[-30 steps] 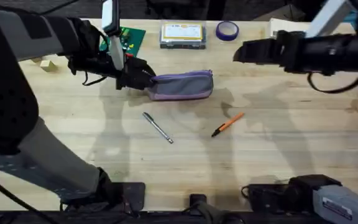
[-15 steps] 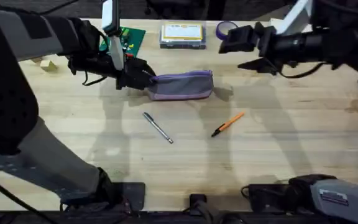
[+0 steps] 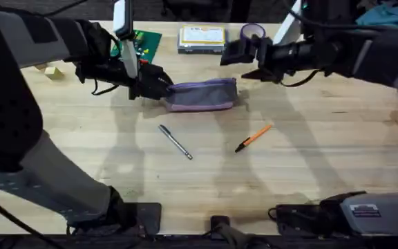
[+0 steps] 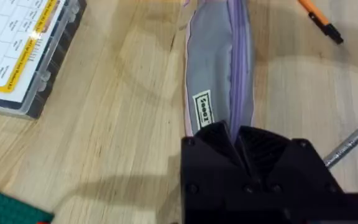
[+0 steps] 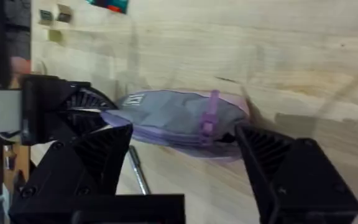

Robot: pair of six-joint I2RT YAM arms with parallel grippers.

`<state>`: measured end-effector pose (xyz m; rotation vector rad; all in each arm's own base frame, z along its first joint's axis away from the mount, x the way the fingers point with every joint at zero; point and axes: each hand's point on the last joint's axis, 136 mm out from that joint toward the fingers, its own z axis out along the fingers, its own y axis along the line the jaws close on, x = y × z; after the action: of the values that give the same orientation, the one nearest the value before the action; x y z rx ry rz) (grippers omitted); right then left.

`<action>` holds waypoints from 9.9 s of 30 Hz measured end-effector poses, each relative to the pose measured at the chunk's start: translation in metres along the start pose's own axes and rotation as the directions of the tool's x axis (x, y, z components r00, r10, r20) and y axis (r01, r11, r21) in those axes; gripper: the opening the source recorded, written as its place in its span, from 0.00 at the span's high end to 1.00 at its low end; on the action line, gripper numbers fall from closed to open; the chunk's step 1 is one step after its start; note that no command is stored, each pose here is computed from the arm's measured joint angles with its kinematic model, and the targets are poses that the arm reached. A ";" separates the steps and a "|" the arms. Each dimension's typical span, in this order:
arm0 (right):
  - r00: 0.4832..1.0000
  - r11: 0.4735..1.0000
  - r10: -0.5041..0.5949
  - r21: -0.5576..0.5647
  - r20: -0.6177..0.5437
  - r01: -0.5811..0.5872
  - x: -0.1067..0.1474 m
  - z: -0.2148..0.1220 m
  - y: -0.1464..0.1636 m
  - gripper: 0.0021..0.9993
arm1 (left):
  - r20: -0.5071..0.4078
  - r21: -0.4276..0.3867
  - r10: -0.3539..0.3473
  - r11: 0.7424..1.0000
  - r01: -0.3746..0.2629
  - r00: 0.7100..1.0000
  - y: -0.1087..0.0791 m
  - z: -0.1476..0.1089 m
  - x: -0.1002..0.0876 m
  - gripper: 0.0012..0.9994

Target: Unzip the bag, pick up the pens from the table one at a time and place them inside, then zip the bag closed.

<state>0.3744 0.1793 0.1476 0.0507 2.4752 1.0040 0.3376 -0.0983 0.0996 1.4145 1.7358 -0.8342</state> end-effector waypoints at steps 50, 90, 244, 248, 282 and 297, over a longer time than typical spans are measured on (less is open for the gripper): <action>0.990 0.991 -0.122 0.037 -0.069 0.125 0.011 0.032 -0.032 0.97 | 0.000 0.000 0.000 1.000 0.000 1.000 0.000 0.000 0.000 0.96; 0.904 0.906 -0.422 0.002 0.067 0.423 0.013 0.038 0.061 0.97 | -0.004 -0.006 0.002 1.000 -0.002 1.000 0.001 -0.001 0.001 0.96; 0.211 0.226 -0.950 -0.041 -0.231 0.973 0.087 0.079 0.043 0.00 | 0.010 -0.139 -0.069 0.988 0.070 0.998 -0.023 -0.077 -0.037 0.01; 0.219 0.233 -0.947 -0.035 -0.234 0.972 0.087 0.078 0.042 0.00 | 0.010 -0.140 -0.068 0.988 0.069 0.998 -0.023 -0.077 -0.037 0.01; 0.900 0.852 -0.334 0.498 0.280 0.162 0.054 -0.175 0.047 0.00 | 0.008 -0.148 -0.055 0.987 0.056 0.998 -0.020 -0.077 -0.037 0.01; 0.949 0.745 0.040 0.624 0.313 -0.237 0.099 -0.184 -0.014 0.00 | 0.008 -0.148 -0.055 0.987 0.056 0.998 -0.020 -0.077 -0.037 0.01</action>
<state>0.2089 0.0698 0.2127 0.5755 2.4463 0.0991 0.3115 -0.0557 0.1720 1.2706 1.8025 -0.7209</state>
